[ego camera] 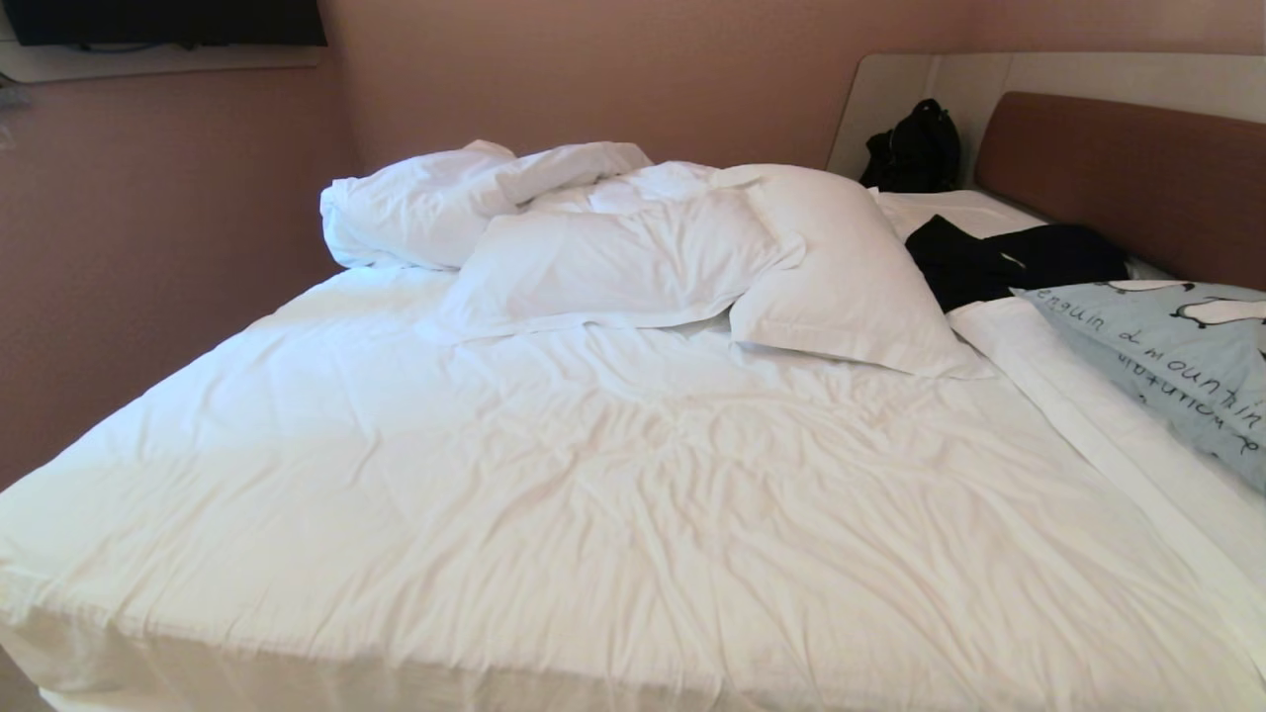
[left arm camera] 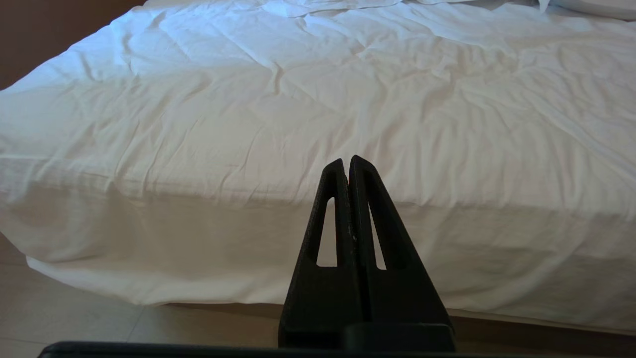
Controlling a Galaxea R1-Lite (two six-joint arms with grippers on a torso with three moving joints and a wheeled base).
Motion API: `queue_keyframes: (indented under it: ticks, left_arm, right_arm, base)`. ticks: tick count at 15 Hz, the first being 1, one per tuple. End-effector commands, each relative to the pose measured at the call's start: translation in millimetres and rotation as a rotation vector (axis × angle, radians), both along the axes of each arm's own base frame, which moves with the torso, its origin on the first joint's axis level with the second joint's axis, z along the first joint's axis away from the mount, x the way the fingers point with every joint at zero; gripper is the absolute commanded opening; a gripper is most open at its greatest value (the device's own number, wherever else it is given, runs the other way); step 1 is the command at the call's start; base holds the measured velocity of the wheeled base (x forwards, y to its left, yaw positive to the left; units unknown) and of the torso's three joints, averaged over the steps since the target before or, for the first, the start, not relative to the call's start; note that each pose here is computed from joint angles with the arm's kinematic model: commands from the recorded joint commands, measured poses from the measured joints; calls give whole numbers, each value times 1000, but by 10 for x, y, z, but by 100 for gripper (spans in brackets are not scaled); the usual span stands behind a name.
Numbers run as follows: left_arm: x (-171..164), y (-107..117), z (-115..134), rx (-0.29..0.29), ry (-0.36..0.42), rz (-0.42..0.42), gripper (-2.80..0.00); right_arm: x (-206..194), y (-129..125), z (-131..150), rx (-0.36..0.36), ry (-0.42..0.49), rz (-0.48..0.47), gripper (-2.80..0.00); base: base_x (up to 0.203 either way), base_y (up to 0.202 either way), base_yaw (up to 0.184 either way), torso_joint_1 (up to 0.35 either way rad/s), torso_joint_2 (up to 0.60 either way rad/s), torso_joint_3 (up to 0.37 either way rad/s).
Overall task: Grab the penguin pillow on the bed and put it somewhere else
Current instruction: Pick up the pillow
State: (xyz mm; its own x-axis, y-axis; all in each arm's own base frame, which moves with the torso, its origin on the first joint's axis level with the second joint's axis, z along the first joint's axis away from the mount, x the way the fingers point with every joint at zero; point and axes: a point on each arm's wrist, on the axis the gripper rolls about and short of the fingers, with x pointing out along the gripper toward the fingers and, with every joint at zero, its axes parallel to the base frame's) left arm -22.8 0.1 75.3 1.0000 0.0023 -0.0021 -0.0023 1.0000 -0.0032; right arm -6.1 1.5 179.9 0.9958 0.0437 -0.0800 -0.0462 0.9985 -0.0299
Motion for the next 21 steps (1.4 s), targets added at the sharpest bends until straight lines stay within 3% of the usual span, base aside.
queue_keyframes:
  ticks: [1,5,11,21]
  left_arm:
    - [1,0,-4,0,1,1,-280]
    - [1,0,-4,0,1,0,-280]
    - [1,0,-4,0,1,-1,-280]
    - [1,0,-4,0,1,1,-280]
  right_arm:
    - [145,-3,75,1,41,-1,-280]
    - [451,-9,236,13,79,-6,-280]
    - [1131,-22,571,99,97,-20,-280]
    - [2141,-48,959,145,108,-37,-280]
  base:
    - [0,0,0,0,0,0]
    - [0,0,0,0,0,0]
    - [0,0,0,0,0,0]
    - [0,0,0,0,0,0]
